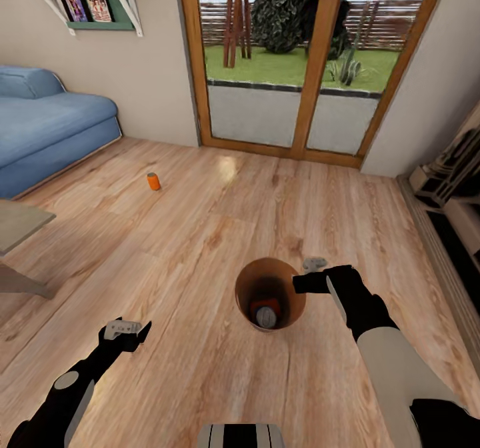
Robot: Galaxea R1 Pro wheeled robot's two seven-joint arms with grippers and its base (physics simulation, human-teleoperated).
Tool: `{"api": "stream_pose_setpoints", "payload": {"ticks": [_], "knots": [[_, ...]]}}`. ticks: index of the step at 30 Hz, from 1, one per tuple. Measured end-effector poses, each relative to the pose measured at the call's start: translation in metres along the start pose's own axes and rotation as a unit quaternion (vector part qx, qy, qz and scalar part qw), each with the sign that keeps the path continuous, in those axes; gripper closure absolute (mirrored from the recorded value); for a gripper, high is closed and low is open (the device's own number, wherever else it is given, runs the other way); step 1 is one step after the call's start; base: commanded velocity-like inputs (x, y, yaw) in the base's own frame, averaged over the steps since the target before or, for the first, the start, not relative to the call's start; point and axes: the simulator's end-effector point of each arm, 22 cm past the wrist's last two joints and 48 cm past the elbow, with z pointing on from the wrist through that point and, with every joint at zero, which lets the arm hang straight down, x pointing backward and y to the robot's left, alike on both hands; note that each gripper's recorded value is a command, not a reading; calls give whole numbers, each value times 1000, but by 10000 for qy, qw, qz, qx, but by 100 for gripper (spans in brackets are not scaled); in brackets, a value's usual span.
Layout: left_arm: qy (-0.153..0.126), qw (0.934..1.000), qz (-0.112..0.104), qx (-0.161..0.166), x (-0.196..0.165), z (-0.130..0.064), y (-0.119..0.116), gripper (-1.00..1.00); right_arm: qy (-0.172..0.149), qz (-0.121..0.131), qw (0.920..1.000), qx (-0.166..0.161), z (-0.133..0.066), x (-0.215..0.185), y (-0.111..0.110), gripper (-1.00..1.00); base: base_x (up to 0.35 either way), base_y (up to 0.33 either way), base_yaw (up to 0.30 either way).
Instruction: Put the three can of soda from the living room inside the tash can in the kitchen.
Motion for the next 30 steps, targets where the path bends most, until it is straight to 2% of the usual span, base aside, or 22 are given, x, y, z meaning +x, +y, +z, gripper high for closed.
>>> {"api": "stream_pose_setpoints", "payload": {"ticks": [10,18,30], "knots": [[-21,9993,2,-366,-1,-1,16,-100,23,8,10000,-8,0,1,0,100,324,0,201],[-20,9993,6,-385,-1,-1,17,-100,24,16,10000,12,-1,1,-3,100,325,0,123],[-13,9992,11,-388,0,-1,17,-100,33,11,10000,12,-1,2,-2,100,325,0,14]]}}
